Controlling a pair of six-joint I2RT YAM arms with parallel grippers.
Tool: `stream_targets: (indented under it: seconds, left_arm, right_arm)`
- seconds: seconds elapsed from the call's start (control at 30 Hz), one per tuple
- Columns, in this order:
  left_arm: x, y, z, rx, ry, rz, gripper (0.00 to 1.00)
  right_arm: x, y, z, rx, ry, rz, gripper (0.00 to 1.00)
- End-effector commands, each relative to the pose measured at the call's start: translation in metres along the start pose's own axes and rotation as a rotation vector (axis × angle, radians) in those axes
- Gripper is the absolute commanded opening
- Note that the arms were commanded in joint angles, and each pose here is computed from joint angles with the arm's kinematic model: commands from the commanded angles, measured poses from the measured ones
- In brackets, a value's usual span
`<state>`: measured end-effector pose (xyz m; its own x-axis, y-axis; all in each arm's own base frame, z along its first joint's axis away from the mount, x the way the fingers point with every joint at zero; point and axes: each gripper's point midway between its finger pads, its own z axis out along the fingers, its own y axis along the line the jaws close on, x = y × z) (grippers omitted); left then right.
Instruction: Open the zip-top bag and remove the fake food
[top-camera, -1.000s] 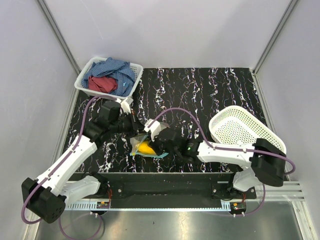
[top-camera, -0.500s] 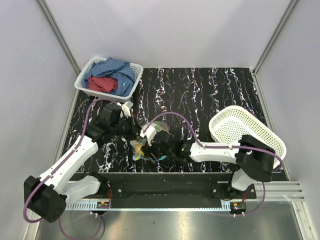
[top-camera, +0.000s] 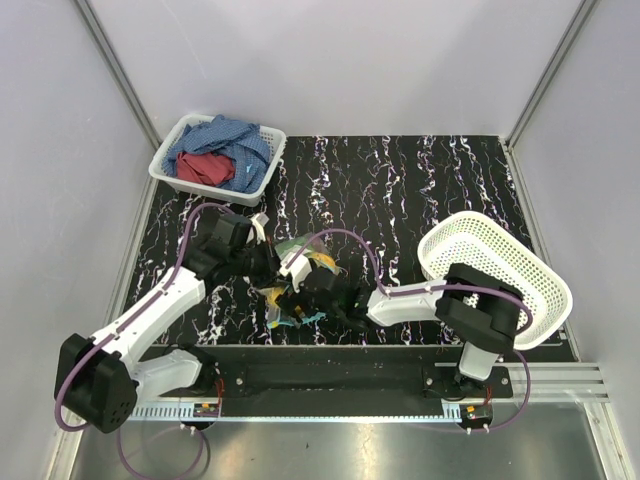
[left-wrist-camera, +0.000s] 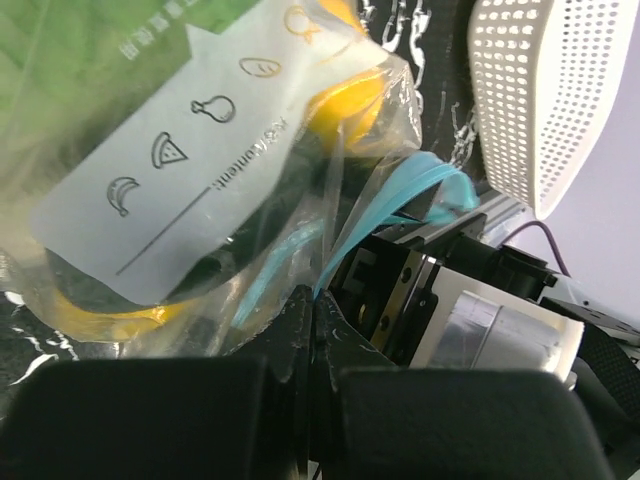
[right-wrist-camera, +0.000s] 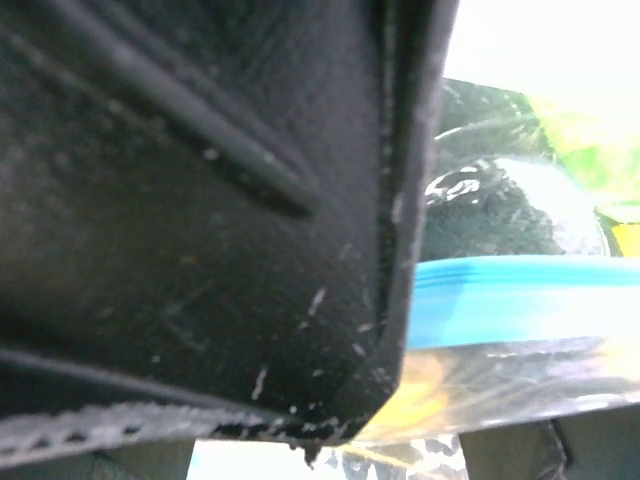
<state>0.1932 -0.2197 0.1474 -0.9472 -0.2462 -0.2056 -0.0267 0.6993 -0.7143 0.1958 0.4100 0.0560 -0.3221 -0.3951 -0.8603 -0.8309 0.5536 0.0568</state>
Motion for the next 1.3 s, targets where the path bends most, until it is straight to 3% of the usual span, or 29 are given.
stream_targets:
  seconds: [0.0,0.13,0.37,0.47,0.53,0.6,0.77,0.97,1.13,1.27]
  left_arm:
    - [-0.004,-0.029,-0.004,0.109,0.005,0.037,0.00]
    - [-0.006,-0.033,-0.006,0.114,0.001,0.052,0.00]
    - [-0.012,-0.043,-0.012,0.131,-0.016,0.075,0.00]
    - [-0.017,-0.053,-0.020,0.146,-0.032,0.117,0.00]
    - [-0.023,-0.065,-0.028,0.164,-0.054,0.141,0.00]
    - [-0.032,-0.077,-0.036,0.177,-0.090,0.160,0.00]
    - [-0.040,-0.091,-0.048,0.194,-0.124,0.202,0.00]
    - [-0.039,-0.089,-0.053,0.190,-0.149,0.213,0.00]
    - [-0.034,-0.094,-0.058,0.228,-0.148,0.188,0.00]
    - [-0.035,-0.105,-0.063,0.271,-0.150,0.155,0.00]
  right_arm:
    - [0.049,-0.015,0.010,0.066,0.124,-0.072,0.91]
    - [0.049,-0.018,0.014,0.083,0.119,-0.082,0.81]
    - [-0.004,-0.012,-0.024,0.051,0.040,-0.077,0.35]
    - [-0.028,-0.011,-0.051,0.039,0.000,-0.076,0.08]
    - [-0.034,-0.005,-0.068,0.002,0.010,-0.075,0.00]
    - [-0.031,-0.002,-0.082,-0.023,0.052,-0.060,0.00]
    - [-0.057,0.007,-0.120,-0.080,-0.029,-0.024,0.00]
    - [-0.075,-0.015,-0.152,0.046,-0.089,0.089,0.00]
    - [-0.111,-0.028,-0.171,0.150,-0.197,0.328,0.00]
    - [-0.118,-0.056,-0.195,0.325,-0.193,0.540,0.00]
